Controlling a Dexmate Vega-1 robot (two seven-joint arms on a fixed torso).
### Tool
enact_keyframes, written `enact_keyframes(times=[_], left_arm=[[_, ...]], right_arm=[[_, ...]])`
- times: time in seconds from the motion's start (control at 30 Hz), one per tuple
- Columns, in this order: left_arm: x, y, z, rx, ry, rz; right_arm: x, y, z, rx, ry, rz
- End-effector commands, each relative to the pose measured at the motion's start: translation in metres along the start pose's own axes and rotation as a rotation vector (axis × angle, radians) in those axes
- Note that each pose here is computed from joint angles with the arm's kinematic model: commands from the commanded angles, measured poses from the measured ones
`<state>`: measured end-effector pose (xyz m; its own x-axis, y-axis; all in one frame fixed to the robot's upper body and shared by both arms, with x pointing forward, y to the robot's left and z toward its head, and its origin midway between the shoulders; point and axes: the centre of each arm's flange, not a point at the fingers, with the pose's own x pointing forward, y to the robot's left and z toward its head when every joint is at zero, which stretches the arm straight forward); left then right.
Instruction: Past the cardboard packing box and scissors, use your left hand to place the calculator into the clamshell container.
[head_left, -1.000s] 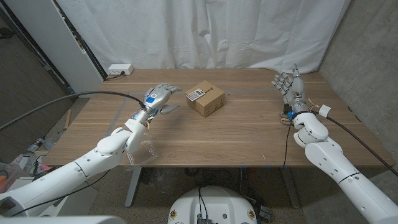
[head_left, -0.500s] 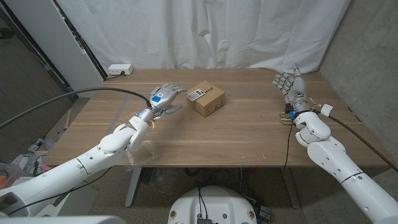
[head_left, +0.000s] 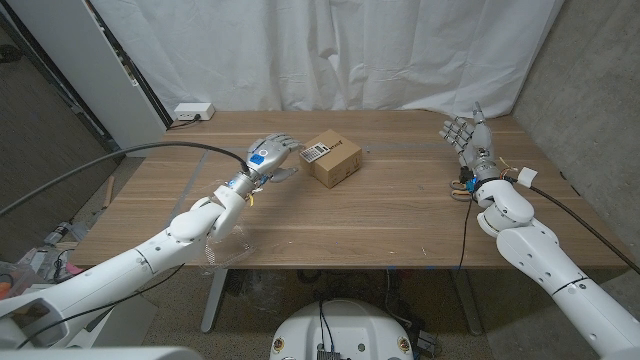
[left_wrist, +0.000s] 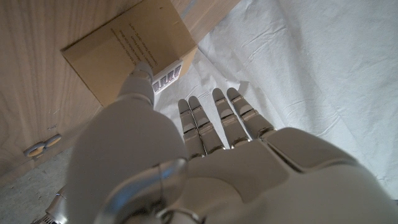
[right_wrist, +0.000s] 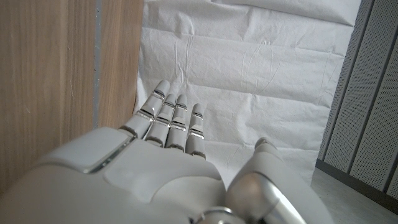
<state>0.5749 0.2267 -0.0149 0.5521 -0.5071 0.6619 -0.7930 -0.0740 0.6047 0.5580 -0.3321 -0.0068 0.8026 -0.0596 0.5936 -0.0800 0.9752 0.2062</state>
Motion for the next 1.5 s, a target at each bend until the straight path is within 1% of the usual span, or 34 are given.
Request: enact_keyframes(times=[0.03,0.33,0.67,0.93,1.5], left_arm=[[0.014,-0.015,0.005,-0.022,-0.022,-0.004],[0.024,-0.022,0.008,-0.039,-0.035,-0.011],[0.03,-0.03,0.011,-0.057,-0.046,-0.001],[0.035,-0.034,0.011,-0.067,-0.052,0.008],[0.04,-0.039,0.011,-0.077,-0.058,0.035]], right_arm=[[-0.003,-0.003,0.001,-0.002,0.001,-0.01],[-0.005,-0.007,0.003,-0.004,0.0,-0.022],[-0.007,-0.009,0.005,-0.007,-0.003,-0.031],[-0.008,-0.009,0.003,-0.003,0.0,-0.035],[-0.008,-0.009,0.002,-0.001,-0.003,-0.045]])
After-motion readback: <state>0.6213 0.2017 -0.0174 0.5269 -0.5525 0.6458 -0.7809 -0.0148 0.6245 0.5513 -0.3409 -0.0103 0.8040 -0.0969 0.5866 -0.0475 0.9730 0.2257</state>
